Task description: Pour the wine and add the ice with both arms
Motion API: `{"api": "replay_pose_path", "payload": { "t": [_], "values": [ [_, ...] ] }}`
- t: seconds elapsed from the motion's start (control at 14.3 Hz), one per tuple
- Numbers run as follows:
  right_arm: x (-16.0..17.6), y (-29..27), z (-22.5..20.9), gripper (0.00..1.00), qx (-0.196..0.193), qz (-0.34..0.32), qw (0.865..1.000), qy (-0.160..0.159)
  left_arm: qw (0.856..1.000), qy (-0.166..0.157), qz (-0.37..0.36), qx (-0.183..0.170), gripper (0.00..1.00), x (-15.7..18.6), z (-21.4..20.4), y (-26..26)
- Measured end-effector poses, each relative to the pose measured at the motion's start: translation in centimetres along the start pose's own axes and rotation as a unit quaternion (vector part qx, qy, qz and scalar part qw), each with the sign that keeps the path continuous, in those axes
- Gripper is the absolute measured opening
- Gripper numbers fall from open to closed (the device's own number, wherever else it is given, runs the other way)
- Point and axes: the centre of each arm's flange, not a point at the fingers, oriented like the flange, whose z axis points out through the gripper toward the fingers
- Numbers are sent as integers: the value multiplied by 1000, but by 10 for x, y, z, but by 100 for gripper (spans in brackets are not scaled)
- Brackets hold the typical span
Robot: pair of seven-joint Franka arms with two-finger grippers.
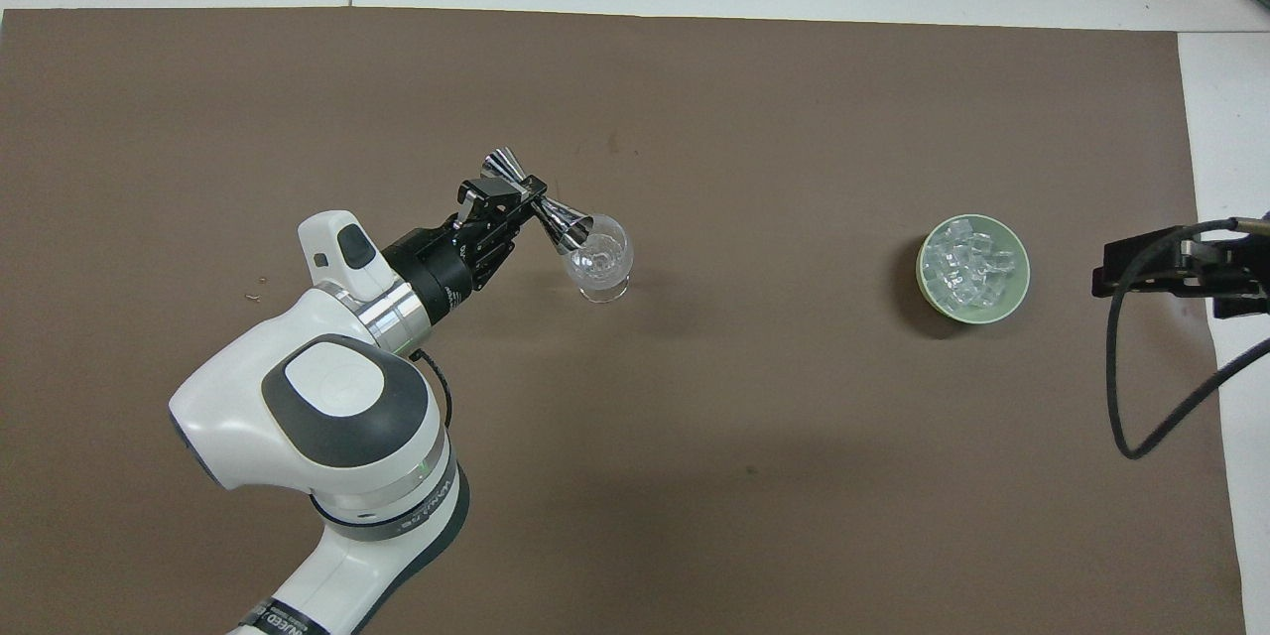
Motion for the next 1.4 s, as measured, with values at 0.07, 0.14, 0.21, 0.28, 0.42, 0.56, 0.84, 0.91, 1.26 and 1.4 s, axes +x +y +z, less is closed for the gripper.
{"api": "replay_pose_path", "payload": {
  "t": [0.07, 0.14, 0.21, 0.28, 0.42, 0.56, 0.84, 0.91, 1.26, 1.4],
  "values": [
    [0, 0, 0, 100, 0, 0, 1000, 0, 1000, 3, 6, 1, 22, 1, 0, 0],
    [0, 0, 0, 100, 0, 0, 1000, 0, 1000, 4, 10, 1, 22, 1, 0, 0],
    [0, 0, 0, 100, 0, 0, 1000, 0, 1000, 5, 15, 1, 22, 1, 0, 0],
    [0, 0, 0, 100, 0, 0, 1000, 0, 1000, 6, 20, 1, 22, 1, -1, 1],
    [0, 0, 0, 100, 0, 0, 1000, 0, 1000, 7, 27, -1, 22, 1, -1, 3],
    [0, 0, 0, 100, 0, 0, 1000, 0, 999, 9, 32, -4, 22, 0, -1, 8],
    [0, 0, 0, 100, 0, 0, 1000, 0, 999, 17, 51, -5, 22, 0, 0, 12],
    [0, 0, 0, 100, 0, 0, 1000, 0, 998, 18, 57, -4, 22, -1, 2, 12],
    [0, 0, 0, 100, 0, 0, 1000, 0, 995, 23, 93, 0, 22, -11, 6, 15],
    [0, 0, 0, 100, 0, 0, 1000, 0, 994, 25, 110, 1, 22, -14, 6, 16]
  ]
}}
